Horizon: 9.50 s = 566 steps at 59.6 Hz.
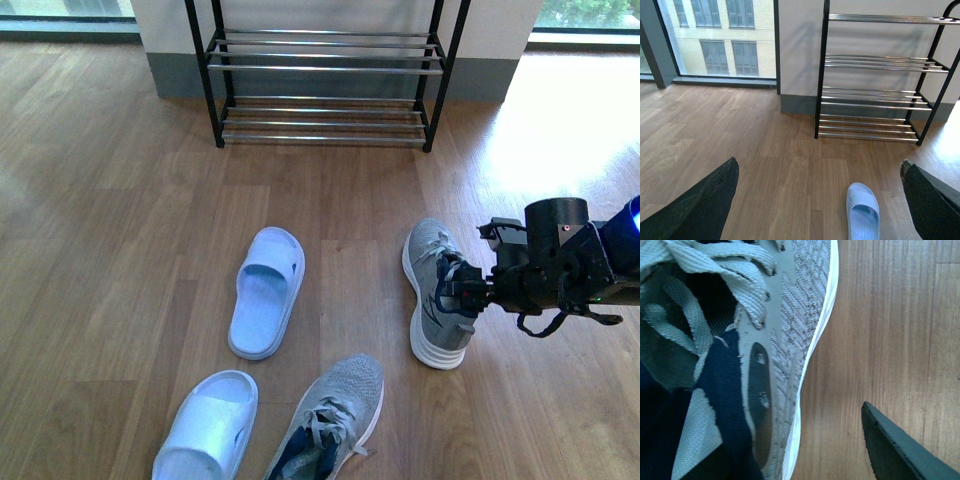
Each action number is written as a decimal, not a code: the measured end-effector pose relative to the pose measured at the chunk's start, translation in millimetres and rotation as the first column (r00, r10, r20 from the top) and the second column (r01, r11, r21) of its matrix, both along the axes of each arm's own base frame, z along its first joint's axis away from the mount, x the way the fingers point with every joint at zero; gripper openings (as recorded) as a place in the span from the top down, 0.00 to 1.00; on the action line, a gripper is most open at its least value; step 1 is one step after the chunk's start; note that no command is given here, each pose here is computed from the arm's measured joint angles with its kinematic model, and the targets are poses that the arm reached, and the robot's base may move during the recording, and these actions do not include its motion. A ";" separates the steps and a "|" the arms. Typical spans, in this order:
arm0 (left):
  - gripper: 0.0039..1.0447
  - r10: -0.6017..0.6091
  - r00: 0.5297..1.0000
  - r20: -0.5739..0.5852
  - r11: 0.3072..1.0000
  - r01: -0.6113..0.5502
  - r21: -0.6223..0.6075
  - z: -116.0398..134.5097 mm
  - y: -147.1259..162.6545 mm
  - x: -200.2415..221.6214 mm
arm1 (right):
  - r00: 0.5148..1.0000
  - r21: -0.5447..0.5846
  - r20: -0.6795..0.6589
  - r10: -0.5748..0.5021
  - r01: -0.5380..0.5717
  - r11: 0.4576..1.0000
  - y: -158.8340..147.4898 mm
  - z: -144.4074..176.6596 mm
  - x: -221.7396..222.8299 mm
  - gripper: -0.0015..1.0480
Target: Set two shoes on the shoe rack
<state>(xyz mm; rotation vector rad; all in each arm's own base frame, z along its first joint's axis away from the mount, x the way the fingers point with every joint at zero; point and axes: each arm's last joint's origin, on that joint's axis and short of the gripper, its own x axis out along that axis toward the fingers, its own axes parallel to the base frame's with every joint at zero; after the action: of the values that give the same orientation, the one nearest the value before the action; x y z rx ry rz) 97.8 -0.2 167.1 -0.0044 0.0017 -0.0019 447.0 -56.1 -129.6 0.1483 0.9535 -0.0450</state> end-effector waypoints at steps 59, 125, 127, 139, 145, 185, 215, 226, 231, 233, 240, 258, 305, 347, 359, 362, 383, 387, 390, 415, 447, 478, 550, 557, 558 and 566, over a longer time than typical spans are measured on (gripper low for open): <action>0.09 0.000 1.000 0.000 1.000 0.000 0.000 0.0 0.0 0.0 | 0.901 0.085 0.358 -0.245 0.231 0.969 -12.7 250.9 -181.9 0.99; 0.09 0.001 1.000 0.000 1.000 -0.001 0.000 0.0 0.0 0.0 | 0.825 0.111 0.509 -0.244 0.218 0.970 -5.9 307.4 -237.9 0.99; 0.09 -0.002 1.000 0.000 1.000 0.002 0.000 0.0 0.0 0.0 | 0.825 0.111 0.509 -0.244 0.218 0.970 -5.9 307.3 -237.9 0.99; 0.09 -0.001 1.000 0.000 1.000 0.001 0.000 0.1 0.0 0.0 | 0.821 0.105 0.509 -0.259 0.240 0.965 -7.9 307.3 -238.4 0.99; 0.09 0.016 0.957 -0.289 0.997 -0.036 -0.064 -2.8 -3.4 3.8 | 0.822 0.109 0.509 -0.255 0.232 0.967 -7.6 307.2 -238.4 0.99; 0.09 0.053 0.532 -0.845 0.909 0.325 0.262 -159.4 -103.8 126.5 | 0.824 0.112 0.509 -0.248 0.223 0.968 -6.8 307.2 -238.2 0.99; 0.09 0.224 0.331 -0.917 0.895 0.303 0.328 -231.3 -88.1 97.5 | 0.824 0.112 0.509 -0.249 0.223 0.968 -6.8 307.2 -238.2 0.99; 0.09 0.272 0.260 -0.927 0.930 0.177 0.322 -250.3 -66.9 97.3 | 0.824 0.112 0.509 -0.248 0.223 0.968 -6.8 307.2 -238.2 0.99; 0.09 0.274 0.243 -0.931 0.936 0.154 0.316 -255.4 -63.1 98.9 | 0.824 0.112 0.509 -0.249 0.223 0.968 -6.8 307.2 -238.2 0.99; 0.09 0.269 0.240 -0.933 0.939 0.149 0.309 -257.0 -62.8 100.3 | 0.824 0.112 0.509 -0.248 0.223 0.968 -6.8 307.2 -238.2 0.99; 0.09 0.256 0.239 -0.937 0.945 0.144 0.295 -261.7 -64.8 107.4 | 0.824 0.112 0.509 -0.248 0.223 0.968 -6.8 307.2 -238.2 0.99; 0.09 0.255 0.207 -0.945 0.944 0.160 0.290 -283.4 -70.9 122.1 | 0.824 0.112 0.509 -0.249 0.223 0.968 -6.8 307.2 -238.2 0.99; 0.42 0.206 0.179 -0.962 0.925 0.285 0.251 -323.8 -100.3 140.7 | 0.824 0.112 0.509 -0.248 0.223 0.968 -6.8 307.2 -238.2 0.99; 0.99 0.058 0.295 -0.954 0.988 0.118 0.096 -271.8 -99.8 157.0 | 0.824 0.112 0.509 -0.248 0.223 0.968 -6.8 307.2 -238.2 0.99; 0.99 0.000 0.488 -0.873 1.000 0.017 0.009 -197.9 -94.6 179.5 | 0.824 0.112 0.509 -0.249 0.223 0.968 -6.8 307.2 -238.2 0.99; 0.99 -0.007 0.523 -0.852 1.000 0.002 -0.007 -180.9 -91.2 179.6 | 0.824 0.112 0.509 -0.248 0.223 0.968 -6.8 307.2 -238.2 0.99; 0.99 -0.035 0.720 -0.693 0.996 -0.030 -0.081 -67.6 -47.2 127.8 | 0.824 0.112 0.509 -0.249 0.223 0.968 -6.8 307.2 -238.2 0.99; 0.99 -0.039 0.748 -0.662 0.995 -0.029 -0.092 -49.1 -37.3 112.6 | 0.824 0.112 0.509 -0.248 0.223 0.968 -6.8 307.2 -238.2 0.99; 0.99 -0.044 0.765 -0.642 0.995 -0.024 -0.096 -38.3 -32.1 102.4 | 0.824 0.112 0.509 -0.248 0.223 0.968 -6.8 307.2 -238.2 0.99; 0.99 -0.066 0.864 -0.499 0.996 0.029 -0.082 7.5 -15.6 53.0 | 0.824 0.112 0.509 -0.249 0.223 0.968 -6.8 307.2 -238.2 0.99; 0.99 -0.068 0.864 -0.499 0.996 0.030 -0.083 7.6 -15.5 52.9 | 0.824 0.110 0.508 -0.252 0.228 0.967 -6.9 307.0 -238.4 0.99; 0.99 -0.064 0.864 -0.499 0.996 0.027 -0.081 7.4 -15.4 52.9 | 0.824 0.112 0.508 -0.249 0.224 0.968 -6.8 307.0 -238.3 0.99; 0.99 -0.055 0.865 -0.499 0.997 0.020 -0.075 7.3 -14.9 52.9 | 0.828 0.116 0.508 -0.238 0.208 0.971 -5.3 307.1 -237.9 0.99; 0.99 -0.061 0.864 -0.499 0.997 0.026 -0.078 7.3 -15.1 52.9 | 0.825 0.111 0.508 -0.247 0.221 0.969 -6.1 307.0 -238.1 0.99; 0.99 -0.062 0.864 -0.499 0.997 0.026 -0.078 7.3 -15.1 52.9 | 0.825 0.111 0.508 -0.248 0.222 0.969 -6.3 307.0 -238.2 0.99; 0.99 -0.061 0.865 -0.499 0.997 0.025 -0.078 7.4 -15.1 52.8 | 0.825 0.112 0.508 -0.247 0.221 0.969 -6.2 307.0 -238.2 0.99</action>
<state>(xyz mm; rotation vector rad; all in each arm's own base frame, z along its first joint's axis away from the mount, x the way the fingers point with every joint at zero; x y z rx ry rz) 150.7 -15.3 174.5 -0.0741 0.5264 -0.0458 208.8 -62.3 177.5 0.3061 0.3870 -0.1999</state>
